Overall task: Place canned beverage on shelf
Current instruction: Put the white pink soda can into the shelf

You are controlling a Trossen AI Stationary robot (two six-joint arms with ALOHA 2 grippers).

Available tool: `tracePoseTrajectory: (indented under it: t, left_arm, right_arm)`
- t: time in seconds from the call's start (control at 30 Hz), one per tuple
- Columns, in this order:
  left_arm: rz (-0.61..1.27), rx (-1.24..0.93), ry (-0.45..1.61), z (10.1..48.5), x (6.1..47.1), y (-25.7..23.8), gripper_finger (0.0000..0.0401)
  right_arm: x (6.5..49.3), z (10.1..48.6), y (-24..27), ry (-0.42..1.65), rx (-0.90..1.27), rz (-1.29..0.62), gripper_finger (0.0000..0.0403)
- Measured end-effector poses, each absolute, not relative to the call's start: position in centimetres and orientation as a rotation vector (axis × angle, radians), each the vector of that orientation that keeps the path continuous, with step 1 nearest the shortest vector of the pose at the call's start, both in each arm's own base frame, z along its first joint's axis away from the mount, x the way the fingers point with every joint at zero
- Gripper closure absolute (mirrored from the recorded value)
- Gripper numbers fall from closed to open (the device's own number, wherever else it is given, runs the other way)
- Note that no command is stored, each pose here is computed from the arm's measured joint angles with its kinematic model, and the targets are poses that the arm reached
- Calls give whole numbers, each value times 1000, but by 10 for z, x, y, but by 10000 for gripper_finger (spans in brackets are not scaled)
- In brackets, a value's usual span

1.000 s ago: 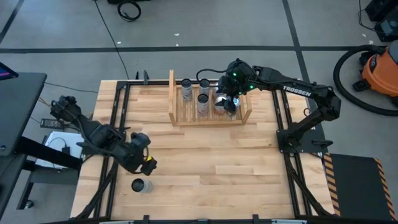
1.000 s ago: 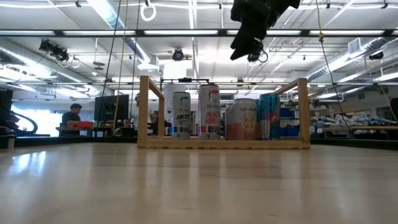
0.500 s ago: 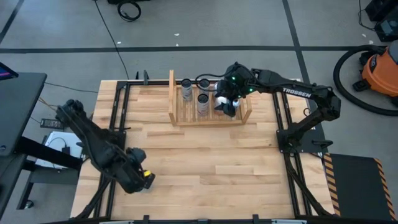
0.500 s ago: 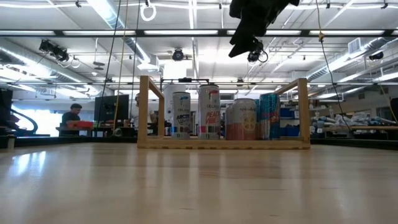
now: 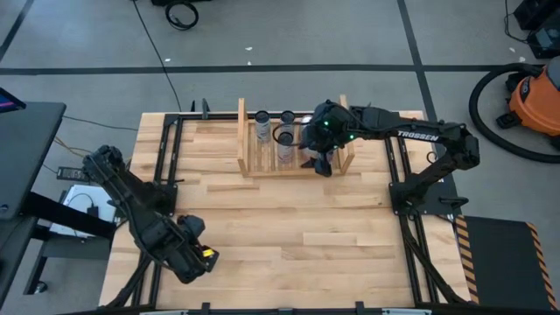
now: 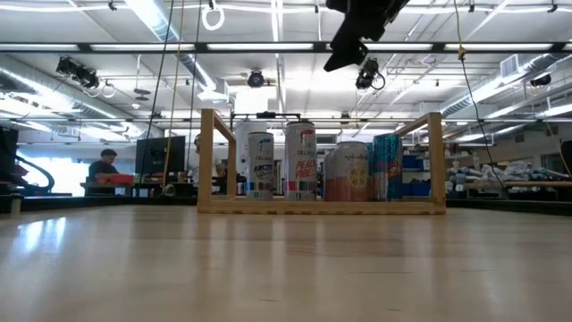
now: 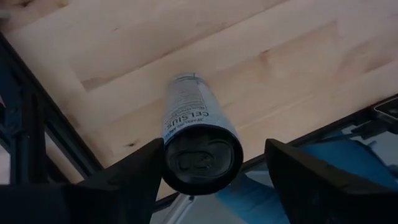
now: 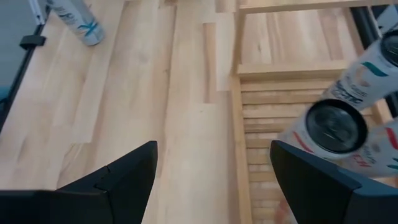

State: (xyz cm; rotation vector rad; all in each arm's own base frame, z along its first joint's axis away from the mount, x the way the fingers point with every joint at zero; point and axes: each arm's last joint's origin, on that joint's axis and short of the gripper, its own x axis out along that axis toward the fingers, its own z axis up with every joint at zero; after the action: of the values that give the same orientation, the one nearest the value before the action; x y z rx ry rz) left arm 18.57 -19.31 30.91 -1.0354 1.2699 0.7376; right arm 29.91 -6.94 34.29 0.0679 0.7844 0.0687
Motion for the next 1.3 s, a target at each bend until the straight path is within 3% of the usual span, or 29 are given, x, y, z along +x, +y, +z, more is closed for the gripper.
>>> tracePoseTrajectory:
  t: [1.3]
  left_arm:
    - [822, -969, 1365, 277, 195, -220, 121]
  right_arm:
    - [302, 343, -54, 783, 43, 118, 83]
